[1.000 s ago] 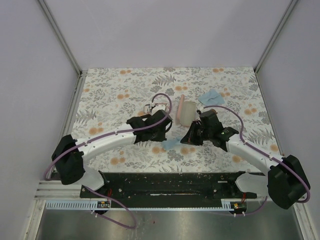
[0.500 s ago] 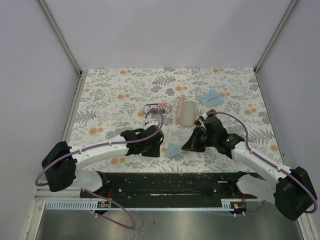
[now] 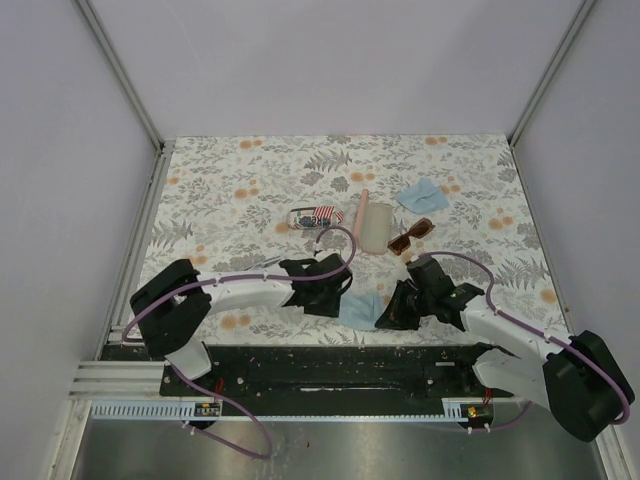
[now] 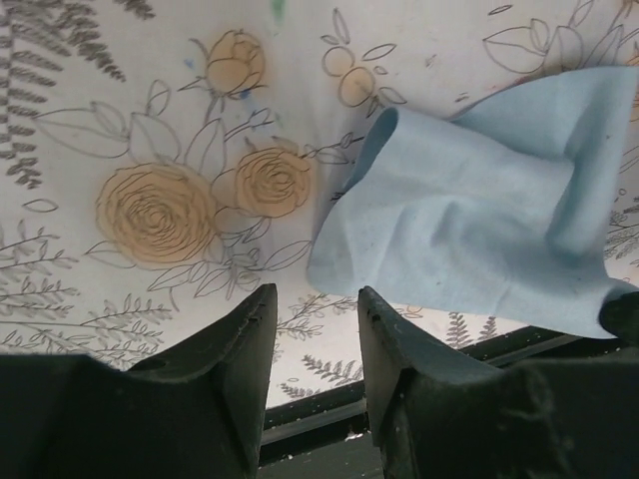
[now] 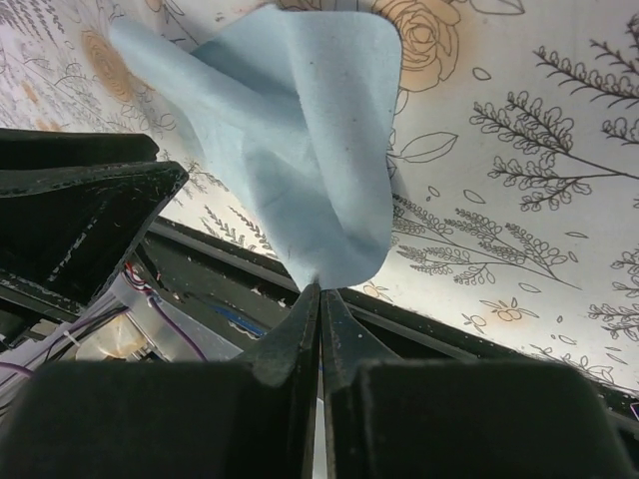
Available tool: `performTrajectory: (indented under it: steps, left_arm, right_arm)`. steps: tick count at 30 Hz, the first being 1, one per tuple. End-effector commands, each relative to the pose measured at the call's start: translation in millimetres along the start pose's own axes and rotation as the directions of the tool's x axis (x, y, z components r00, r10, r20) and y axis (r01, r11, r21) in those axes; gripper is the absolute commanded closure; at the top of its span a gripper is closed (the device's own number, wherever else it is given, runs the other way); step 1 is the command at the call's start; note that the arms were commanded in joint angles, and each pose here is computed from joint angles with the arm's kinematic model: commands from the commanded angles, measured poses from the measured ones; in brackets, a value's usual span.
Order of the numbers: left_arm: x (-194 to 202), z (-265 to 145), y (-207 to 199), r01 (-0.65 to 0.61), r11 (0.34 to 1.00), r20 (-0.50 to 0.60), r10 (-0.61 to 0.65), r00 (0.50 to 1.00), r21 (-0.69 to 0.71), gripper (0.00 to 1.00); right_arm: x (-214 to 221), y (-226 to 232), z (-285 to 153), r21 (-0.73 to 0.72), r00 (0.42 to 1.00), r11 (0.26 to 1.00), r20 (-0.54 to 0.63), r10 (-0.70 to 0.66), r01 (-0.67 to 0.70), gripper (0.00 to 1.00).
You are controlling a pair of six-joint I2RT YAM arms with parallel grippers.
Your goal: Organize the sunglasses
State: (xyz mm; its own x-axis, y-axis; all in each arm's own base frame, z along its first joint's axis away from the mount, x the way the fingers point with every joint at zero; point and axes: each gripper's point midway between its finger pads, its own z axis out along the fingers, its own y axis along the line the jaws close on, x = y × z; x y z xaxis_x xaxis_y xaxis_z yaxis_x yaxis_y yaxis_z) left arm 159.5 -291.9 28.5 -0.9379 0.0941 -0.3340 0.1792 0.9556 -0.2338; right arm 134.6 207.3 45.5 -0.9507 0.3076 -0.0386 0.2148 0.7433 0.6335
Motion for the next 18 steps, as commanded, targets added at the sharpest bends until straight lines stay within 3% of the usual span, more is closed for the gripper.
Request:
performTrajectory:
  steps: [1,7,11,18]
  left_arm:
    - [-19,2,-24,-0.021,0.999,0.047,0.019,0.999,0.033,0.58]
    - [-9,18,-25,-0.06,0.998,0.002,0.06,0.998,0.0,0.58]
    - [4,26,-8,-0.069,0.991,-0.031,0.066,0.997,-0.113,0.6]
    - [36,44,8,-0.105,0.974,-0.097,0.087,0.991,-0.199,0.91]
  right_arm:
    - [4,-3,3,0.004,1.0,1.0,-0.016,-0.013,0.013,0.93]
    - [3,-4,4,0.007,1.0,1.0,-0.015,-0.019,0.019,0.92]
    - [2,-1,4,0.001,1.0,1.0,-0.012,-0.021,0.021,0.92]
    - [1,-1,3,-0.003,1.0,1.0,-0.004,-0.018,0.018,0.92]
